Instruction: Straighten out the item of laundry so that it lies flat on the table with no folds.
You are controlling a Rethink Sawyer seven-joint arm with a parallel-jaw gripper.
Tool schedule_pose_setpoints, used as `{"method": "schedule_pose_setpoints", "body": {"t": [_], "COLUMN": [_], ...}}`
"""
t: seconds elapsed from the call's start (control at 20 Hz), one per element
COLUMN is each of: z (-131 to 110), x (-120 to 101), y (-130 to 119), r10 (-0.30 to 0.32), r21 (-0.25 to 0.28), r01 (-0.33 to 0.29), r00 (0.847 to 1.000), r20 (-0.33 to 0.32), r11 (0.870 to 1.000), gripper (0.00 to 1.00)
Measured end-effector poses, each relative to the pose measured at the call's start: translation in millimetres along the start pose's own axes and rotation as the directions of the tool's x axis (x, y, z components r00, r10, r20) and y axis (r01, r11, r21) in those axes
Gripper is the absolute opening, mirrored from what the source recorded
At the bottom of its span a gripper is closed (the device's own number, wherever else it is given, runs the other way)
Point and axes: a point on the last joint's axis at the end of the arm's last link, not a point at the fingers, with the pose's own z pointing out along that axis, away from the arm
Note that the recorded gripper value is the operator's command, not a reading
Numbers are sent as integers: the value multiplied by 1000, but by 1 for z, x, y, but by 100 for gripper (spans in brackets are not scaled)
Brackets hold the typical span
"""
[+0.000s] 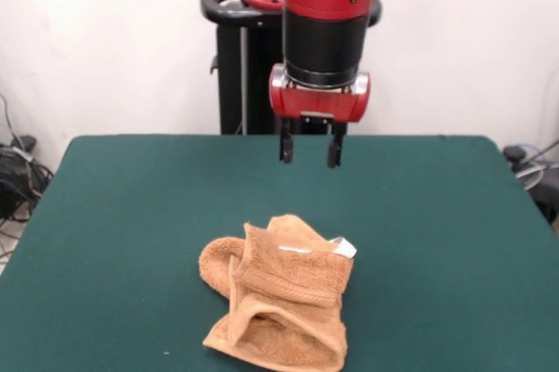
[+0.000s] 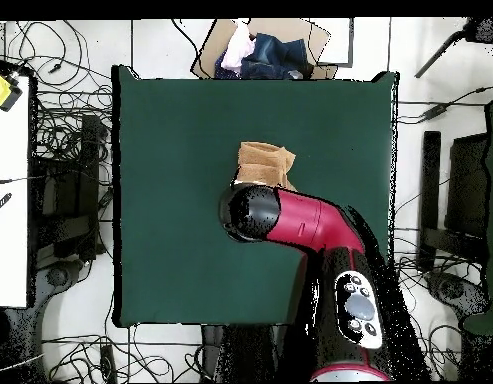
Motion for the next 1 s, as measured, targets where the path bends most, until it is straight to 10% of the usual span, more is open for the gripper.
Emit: {"method": "schedule_pose_setpoints", "body": {"t": [1.0], "z": [0], "x": [23], "y": [-15], "r10": [37], "r21": [-31], "r01": [-42], "r00": [985], "r20": [-167], "r11": [999], "gripper": [100]}}
